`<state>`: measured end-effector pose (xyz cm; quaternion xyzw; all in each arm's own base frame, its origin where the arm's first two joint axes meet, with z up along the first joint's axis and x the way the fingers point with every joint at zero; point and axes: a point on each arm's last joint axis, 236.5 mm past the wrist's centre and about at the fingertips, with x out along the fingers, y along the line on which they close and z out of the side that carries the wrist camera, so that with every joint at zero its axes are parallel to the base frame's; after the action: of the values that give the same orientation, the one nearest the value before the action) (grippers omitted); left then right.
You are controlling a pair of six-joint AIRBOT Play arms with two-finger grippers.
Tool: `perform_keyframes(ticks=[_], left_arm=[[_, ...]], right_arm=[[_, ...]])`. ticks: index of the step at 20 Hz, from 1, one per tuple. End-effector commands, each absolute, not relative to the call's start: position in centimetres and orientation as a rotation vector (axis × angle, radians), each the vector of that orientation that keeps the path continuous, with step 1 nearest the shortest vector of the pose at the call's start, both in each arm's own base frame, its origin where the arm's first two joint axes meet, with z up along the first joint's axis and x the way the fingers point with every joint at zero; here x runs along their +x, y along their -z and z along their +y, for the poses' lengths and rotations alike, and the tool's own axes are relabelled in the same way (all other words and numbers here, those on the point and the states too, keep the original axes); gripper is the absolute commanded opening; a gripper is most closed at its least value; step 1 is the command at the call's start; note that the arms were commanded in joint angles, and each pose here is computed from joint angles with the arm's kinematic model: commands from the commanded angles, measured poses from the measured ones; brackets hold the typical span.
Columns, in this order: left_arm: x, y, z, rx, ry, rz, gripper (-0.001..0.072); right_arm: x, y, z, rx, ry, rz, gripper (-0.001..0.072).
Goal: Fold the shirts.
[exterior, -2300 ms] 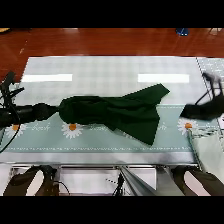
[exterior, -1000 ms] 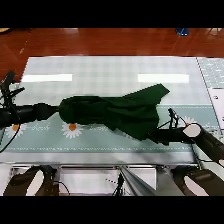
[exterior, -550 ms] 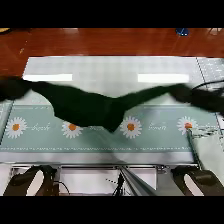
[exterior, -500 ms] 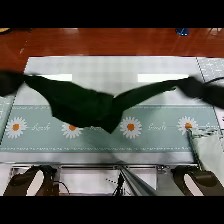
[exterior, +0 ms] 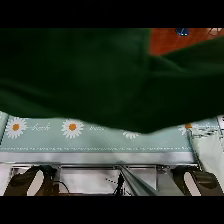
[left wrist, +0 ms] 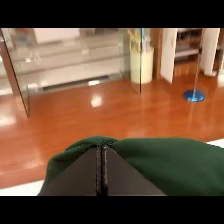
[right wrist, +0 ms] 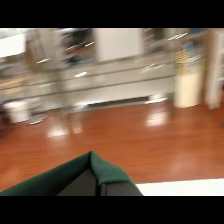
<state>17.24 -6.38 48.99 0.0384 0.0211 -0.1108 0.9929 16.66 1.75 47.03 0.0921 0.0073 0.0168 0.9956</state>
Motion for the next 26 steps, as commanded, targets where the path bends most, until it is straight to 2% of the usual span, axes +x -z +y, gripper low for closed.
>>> perform_keyframes(ticks=[1,5,8,11,16,18,21,26], left_arm=[[14.1,-46.3,-6.3,0.033,0.197,0.183,0.0016],[10.7,-41.6,-6.7,0.035,0.199,0.369,0.0016],[10.3,-39.7,-7.0,-0.019,0.207,0.455,0.0016],[13.3,-35.4,-6.4,-0.072,0.215,0.62,0.0015],[22.2,-22.2,-5.0,-0.243,0.214,0.908,0.0016],[25.9,-16.8,-4.9,-0.312,0.219,0.962,0.0016],[31.6,-12.6,-4.4,-0.358,0.226,0.939,0.0017],[39.0,-8.9,-3.5,-0.427,0.225,0.884,0.0017]], right_arm=[[13.8,-45.2,0.0,0.157,0.067,0.117,0.0022],[12.9,-39.8,-0.6,0.086,0.096,0.36,0.0022],[12.9,-34.4,-1.4,0.005,0.105,0.652,0.0021],[18.0,-31.0,-0.8,-0.003,0.028,0.801,0.0021],[29.5,-20.3,0.0,0.062,-0.101,1.097,0.0021],[35.0,-17.2,0.8,0.119,-0.146,1.1,0.0021],[42.9,-13.4,1.1,0.206,-0.161,1.022,0.0021],[50.6,-9.4,1.4,0.351,-0.149,0.902,0.0021]])
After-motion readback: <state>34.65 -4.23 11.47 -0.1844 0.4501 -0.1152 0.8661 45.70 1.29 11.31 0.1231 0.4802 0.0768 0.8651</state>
